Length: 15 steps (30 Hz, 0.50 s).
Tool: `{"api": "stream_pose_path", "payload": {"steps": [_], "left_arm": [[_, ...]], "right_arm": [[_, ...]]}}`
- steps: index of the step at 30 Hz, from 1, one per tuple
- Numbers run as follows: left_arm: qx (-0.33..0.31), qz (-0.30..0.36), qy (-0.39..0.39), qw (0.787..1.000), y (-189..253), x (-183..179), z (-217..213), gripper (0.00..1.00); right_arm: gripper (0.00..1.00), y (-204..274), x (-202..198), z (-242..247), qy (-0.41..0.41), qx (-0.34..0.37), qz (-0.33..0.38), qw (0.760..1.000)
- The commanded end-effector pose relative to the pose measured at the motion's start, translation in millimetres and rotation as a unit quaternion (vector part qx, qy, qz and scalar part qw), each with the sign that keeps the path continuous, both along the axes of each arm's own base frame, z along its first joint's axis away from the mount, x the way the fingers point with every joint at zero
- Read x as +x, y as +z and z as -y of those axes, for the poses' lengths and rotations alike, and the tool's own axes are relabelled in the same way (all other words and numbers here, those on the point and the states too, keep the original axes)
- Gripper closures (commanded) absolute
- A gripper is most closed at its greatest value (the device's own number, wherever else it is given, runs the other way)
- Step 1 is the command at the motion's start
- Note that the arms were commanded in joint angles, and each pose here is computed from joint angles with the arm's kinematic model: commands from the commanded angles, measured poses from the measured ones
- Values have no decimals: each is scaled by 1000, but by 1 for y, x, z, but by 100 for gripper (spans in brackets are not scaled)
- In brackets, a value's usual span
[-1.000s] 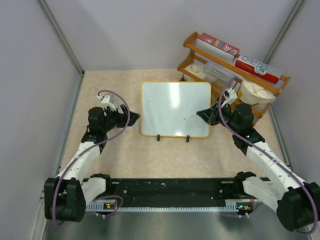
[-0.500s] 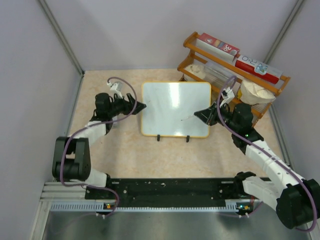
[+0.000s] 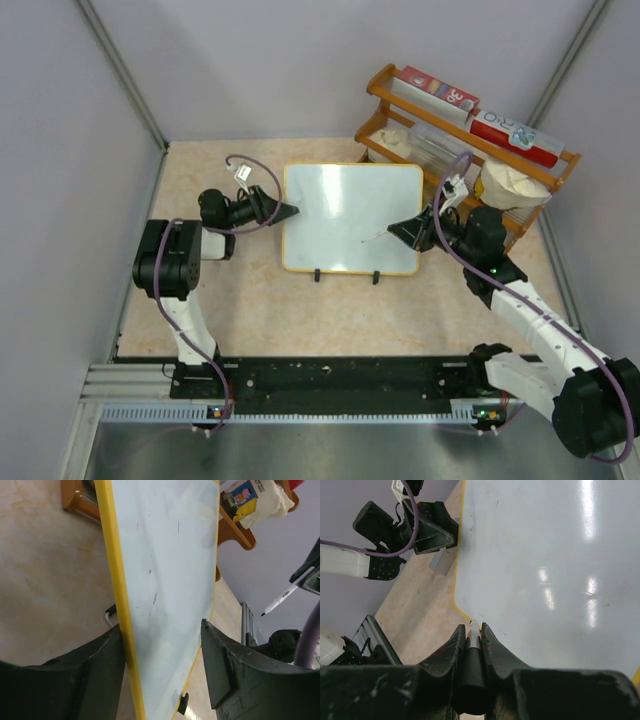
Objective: Write a sentence on the whiteboard
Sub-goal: Move the whiteboard to the center of the board.
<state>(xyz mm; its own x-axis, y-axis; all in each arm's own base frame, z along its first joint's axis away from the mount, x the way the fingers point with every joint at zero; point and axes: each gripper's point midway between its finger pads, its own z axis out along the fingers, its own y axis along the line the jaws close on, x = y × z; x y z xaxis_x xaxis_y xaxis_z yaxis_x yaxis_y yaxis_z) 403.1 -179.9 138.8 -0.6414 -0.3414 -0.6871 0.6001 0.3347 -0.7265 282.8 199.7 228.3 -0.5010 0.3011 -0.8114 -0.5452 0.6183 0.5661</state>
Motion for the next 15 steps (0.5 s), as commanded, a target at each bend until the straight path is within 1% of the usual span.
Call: {"api": "stream_pose_path", "payload": {"steps": [1, 2, 6, 9, 10, 12, 13, 15], "left_arm": [[-30, 76, -75, 994, 34, -15, 7, 40], [-31, 67, -82, 994, 28, -17, 8, 41], [-33, 53, -85, 994, 21, -23, 8, 54], [-28, 37, -81, 996, 12, -27, 7, 57], [-25, 23, -79, 996, 8, -28, 7, 62], [-14, 17, -76, 997, 0, -32, 6, 68], [-11, 18, -75, 997, 1, -33, 6, 74], [-2, -1, -70, 998, -6, -36, 5, 81]], "right_arm": [[100, 31, 4, -2, 4, 14, 45, 999], [100, 30, 4, -3, 5, 14, 42, 999], [100, 31, 4, -3, 7, 15, 41, 999], [100, 31, 4, -3, 6, 14, 43, 999], [100, 31, 4, -3, 7, 14, 41, 999], [100, 31, 4, -3, 7, 14, 42, 999], [100, 30, 4, -3, 6, 13, 40, 999], [100, 30, 4, -2, 6, 13, 42, 999]]}}
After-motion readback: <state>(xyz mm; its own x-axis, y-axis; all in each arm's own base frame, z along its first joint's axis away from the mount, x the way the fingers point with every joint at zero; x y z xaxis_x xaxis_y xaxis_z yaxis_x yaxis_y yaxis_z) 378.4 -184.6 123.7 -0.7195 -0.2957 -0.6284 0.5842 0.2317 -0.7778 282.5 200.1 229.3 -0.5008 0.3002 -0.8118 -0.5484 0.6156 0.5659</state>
